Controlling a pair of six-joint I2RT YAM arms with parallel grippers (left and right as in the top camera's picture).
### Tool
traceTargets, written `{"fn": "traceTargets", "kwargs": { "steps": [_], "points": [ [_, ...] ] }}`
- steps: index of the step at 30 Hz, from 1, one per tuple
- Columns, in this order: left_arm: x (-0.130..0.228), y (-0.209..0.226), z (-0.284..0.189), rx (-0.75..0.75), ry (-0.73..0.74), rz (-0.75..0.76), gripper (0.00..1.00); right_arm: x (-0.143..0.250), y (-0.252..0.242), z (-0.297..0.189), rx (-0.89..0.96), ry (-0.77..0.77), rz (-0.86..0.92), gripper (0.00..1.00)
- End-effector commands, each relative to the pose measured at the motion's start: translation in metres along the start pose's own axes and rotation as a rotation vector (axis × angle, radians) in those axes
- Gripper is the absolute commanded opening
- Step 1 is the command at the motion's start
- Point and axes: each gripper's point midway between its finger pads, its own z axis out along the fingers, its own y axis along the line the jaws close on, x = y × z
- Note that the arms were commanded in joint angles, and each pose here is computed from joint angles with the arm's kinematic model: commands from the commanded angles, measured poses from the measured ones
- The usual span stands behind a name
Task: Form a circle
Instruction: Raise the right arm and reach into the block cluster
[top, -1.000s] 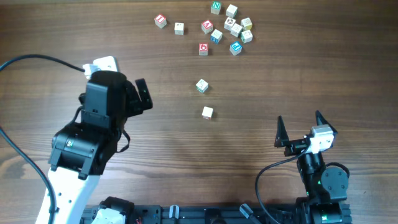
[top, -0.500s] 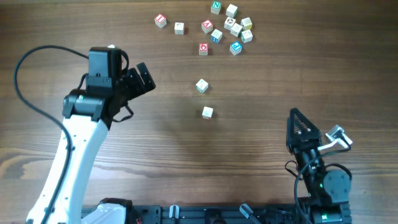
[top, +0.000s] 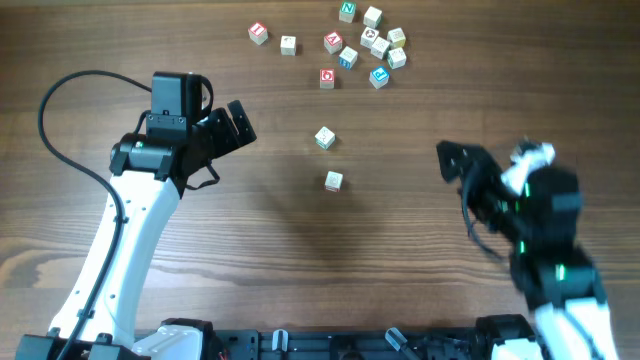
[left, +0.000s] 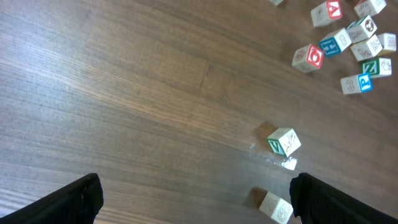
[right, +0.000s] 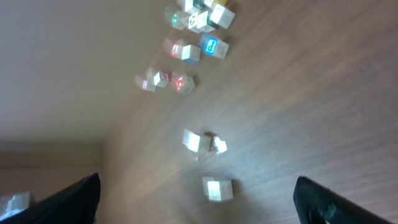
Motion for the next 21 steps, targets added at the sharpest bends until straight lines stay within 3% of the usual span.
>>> {"fn": "traceTargets", "kwargs": {
  "steps": [1,5,9,21],
  "points": [
    [-0.001,-0.001,0.001,0.01,0.007,-0.014,1.0,-0.026,0.031,0.016,0.087,0.099,-0.14,0.99],
    [-0.001,-0.001,0.001,0.01,0.007,-0.014,1.0,-0.056,0.053,0.025,0.208,0.167,-0.196,0.99],
    [-0.001,-0.001,0.001,0.01,0.007,-0.014,1.0,-0.078,0.083,0.031,0.161,0.144,-0.207,1.0],
    [-0.001,-0.001,0.001,0.01,0.007,-0.014,1.0,-0.098,0.087,0.087,0.136,0.146,-0.265,0.99]
  ]
}}
